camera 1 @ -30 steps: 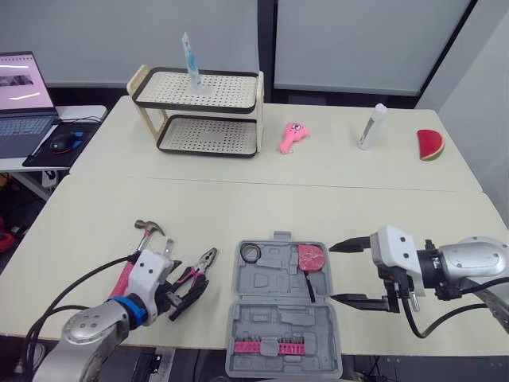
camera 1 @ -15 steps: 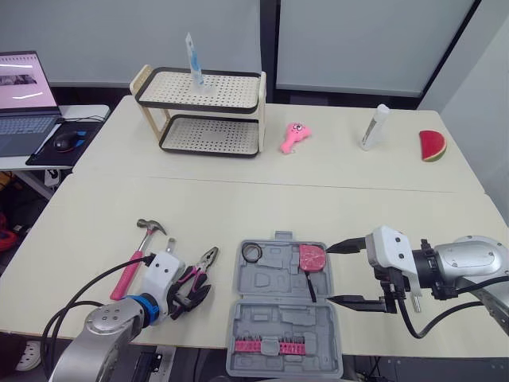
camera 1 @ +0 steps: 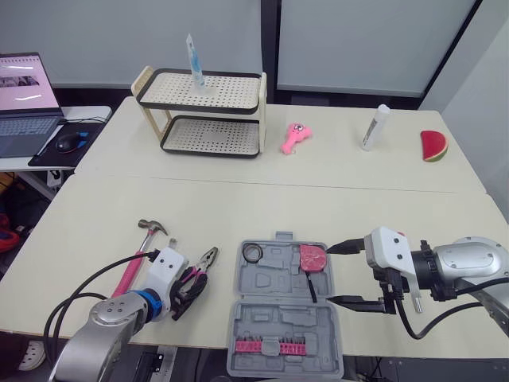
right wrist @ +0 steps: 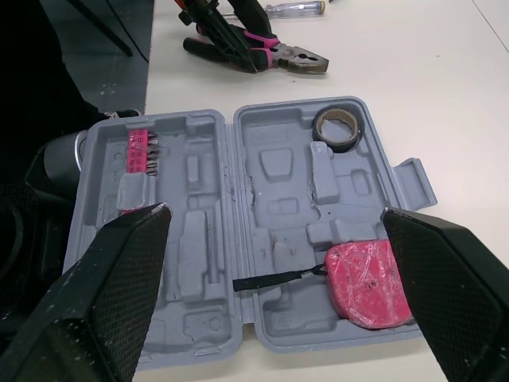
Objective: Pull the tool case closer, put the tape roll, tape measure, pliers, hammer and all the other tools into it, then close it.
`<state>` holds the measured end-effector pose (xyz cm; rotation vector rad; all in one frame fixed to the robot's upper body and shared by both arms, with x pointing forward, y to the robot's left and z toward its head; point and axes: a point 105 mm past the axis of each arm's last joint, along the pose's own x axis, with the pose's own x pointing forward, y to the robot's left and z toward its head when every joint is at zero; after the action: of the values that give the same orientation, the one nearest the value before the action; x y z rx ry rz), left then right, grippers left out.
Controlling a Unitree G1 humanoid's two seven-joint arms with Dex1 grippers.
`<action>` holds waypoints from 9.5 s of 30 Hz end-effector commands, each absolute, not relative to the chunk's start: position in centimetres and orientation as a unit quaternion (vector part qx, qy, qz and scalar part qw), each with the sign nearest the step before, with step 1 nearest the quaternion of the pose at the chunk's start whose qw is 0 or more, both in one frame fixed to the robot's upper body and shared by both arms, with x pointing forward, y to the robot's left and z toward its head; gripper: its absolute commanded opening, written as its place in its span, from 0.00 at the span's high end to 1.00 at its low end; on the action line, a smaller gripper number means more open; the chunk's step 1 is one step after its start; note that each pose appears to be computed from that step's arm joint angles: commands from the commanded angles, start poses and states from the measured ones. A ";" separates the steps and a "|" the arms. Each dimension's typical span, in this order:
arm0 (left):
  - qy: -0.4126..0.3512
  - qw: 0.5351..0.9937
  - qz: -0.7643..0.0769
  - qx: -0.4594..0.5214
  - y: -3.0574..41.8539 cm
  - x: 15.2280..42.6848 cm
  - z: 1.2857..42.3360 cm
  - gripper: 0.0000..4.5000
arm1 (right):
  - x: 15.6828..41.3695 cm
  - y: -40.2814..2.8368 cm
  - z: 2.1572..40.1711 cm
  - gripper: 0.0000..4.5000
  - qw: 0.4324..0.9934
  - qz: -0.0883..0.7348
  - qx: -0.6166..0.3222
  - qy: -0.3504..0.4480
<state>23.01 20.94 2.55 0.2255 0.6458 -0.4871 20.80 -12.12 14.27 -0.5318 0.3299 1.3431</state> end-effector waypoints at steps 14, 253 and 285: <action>0.139 0.788 -0.537 0.268 16.6 25.7 13.1 0.45 | 20.3 -12.3 15.5 0.00 0.767 0.575 -0.258 0.116; 0.221 0.770 -0.560 0.211 20.4 19.5 4.5 0.86 | 20.0 -19.8 5.2 0.83 0.777 0.496 -0.310 0.233; 0.160 0.749 -0.602 0.227 14.9 22.9 1.2 1.00 | 21.5 -14.3 2.7 1.00 0.741 0.560 -0.303 0.213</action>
<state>23.03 15.84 1.05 0.4936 0.3659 -1.2942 21.22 -14.86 1.91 -0.6549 0.5069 1.2226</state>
